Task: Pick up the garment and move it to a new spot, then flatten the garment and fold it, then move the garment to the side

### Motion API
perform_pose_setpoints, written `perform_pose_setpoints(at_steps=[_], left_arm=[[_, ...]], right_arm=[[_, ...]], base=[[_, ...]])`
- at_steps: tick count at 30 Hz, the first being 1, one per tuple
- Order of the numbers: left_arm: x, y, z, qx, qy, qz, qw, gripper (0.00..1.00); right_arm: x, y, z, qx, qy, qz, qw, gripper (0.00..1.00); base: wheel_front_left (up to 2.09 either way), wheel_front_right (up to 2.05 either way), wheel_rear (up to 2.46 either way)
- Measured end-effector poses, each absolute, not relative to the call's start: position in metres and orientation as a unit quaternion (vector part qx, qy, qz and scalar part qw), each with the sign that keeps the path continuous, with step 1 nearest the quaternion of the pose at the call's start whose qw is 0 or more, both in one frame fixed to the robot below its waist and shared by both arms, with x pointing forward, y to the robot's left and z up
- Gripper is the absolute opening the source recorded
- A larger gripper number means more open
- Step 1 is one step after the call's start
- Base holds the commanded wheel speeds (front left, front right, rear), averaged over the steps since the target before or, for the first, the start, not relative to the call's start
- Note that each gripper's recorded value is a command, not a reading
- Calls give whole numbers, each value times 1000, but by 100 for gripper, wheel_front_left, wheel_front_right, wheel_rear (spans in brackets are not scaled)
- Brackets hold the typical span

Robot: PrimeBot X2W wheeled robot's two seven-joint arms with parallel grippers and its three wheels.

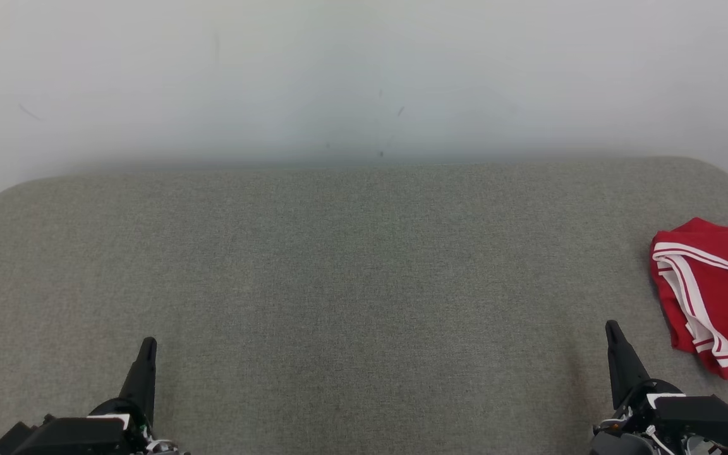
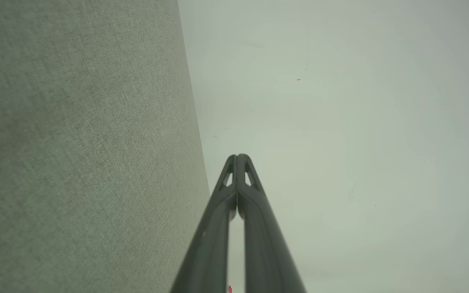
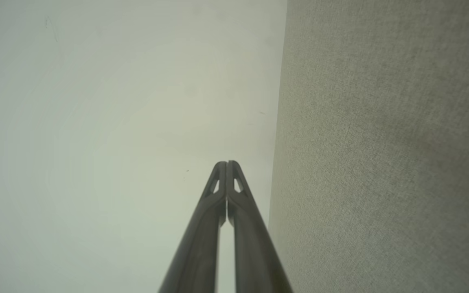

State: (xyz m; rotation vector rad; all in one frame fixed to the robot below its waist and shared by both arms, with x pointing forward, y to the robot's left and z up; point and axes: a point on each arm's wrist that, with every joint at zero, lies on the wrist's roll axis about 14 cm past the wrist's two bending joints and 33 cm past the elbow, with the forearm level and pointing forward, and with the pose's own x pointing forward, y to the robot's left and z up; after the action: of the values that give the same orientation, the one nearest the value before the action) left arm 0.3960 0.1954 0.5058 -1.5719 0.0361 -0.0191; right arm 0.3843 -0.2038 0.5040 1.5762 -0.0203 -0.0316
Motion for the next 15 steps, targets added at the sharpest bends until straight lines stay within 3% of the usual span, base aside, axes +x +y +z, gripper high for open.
perform_pose_setpoints(at_steps=[15], left_arm=[[396, 195, 506, -708, 16, -9, 706, 0]], right_arm=[[384, -204, 504, 709, -9, -14, 705, 0]], base=[[0, 0, 0]])
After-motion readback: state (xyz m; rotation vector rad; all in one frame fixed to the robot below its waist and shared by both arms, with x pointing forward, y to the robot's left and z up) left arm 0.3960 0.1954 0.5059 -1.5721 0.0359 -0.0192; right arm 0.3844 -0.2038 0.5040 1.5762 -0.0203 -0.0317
